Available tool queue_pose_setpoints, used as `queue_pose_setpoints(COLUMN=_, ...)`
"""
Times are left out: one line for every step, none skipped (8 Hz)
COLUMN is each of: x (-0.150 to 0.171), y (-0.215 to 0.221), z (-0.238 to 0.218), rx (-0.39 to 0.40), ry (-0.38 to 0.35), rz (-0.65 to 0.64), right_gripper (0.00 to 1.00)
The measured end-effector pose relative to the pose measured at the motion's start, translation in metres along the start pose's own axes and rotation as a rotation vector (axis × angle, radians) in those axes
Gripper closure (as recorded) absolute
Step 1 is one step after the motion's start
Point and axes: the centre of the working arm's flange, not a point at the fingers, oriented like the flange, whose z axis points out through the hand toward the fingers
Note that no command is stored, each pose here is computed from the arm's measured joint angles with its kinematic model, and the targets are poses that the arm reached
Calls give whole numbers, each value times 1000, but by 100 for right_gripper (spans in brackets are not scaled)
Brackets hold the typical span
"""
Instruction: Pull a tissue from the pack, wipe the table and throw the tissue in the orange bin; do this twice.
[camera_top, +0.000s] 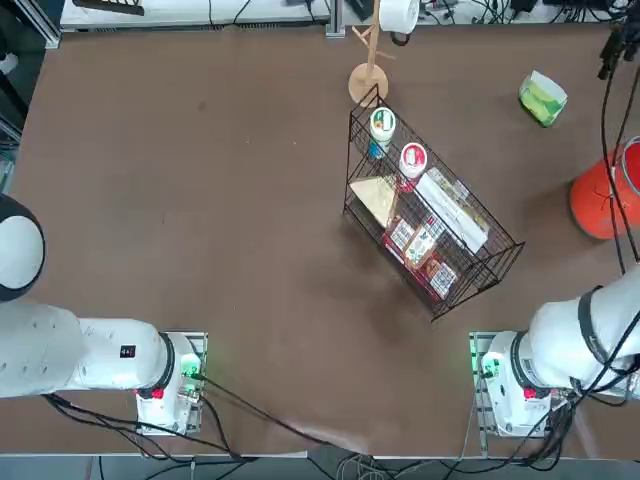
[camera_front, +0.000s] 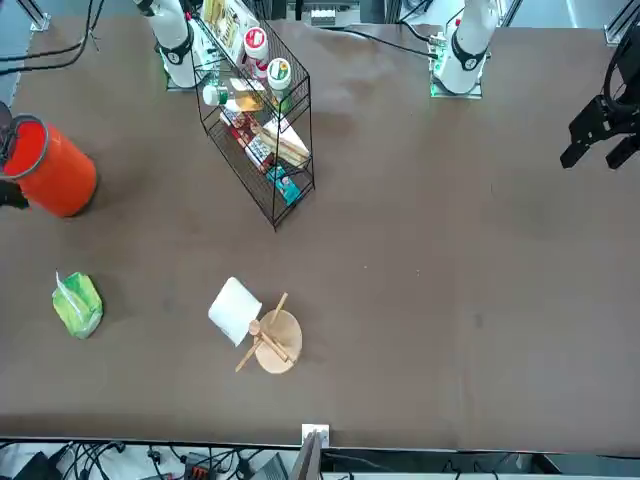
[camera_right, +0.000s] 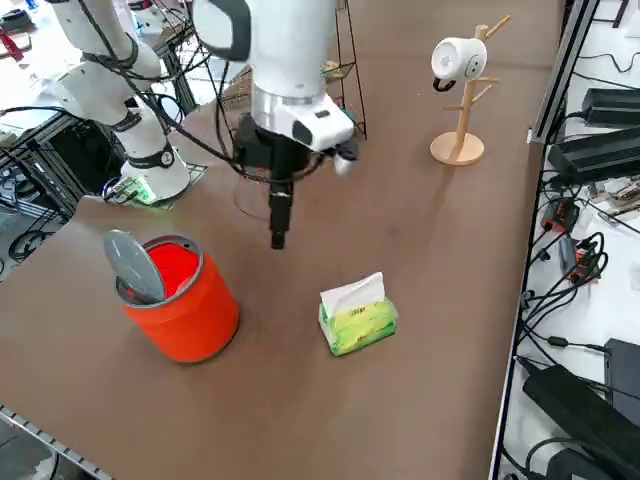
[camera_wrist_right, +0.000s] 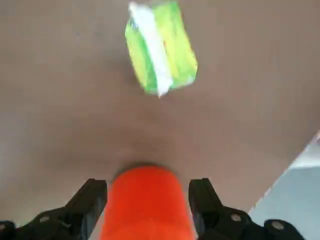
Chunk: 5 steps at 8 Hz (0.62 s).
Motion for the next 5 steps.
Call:
queue_pose_setpoints(x=19, y=-1, z=15, rx=-22, ry=34, rz=-21, right_gripper=2)
queue_pose_setpoints(x=38, y=-4, z=30, rx=-39, ry=67, rz=-42, right_gripper=3)
queue_pose_setpoints(x=52, y=-7, z=46, rx=-50, ry=89, rz=-68, right_gripper=4)
queue_pose_setpoints(x=64, y=-10, z=61, rx=-54, ry=103, rz=-91, right_gripper=5)
queue_pose_setpoints(x=73, y=-13, z=73, rx=-56, ry=114, rz=-112, right_gripper=8)
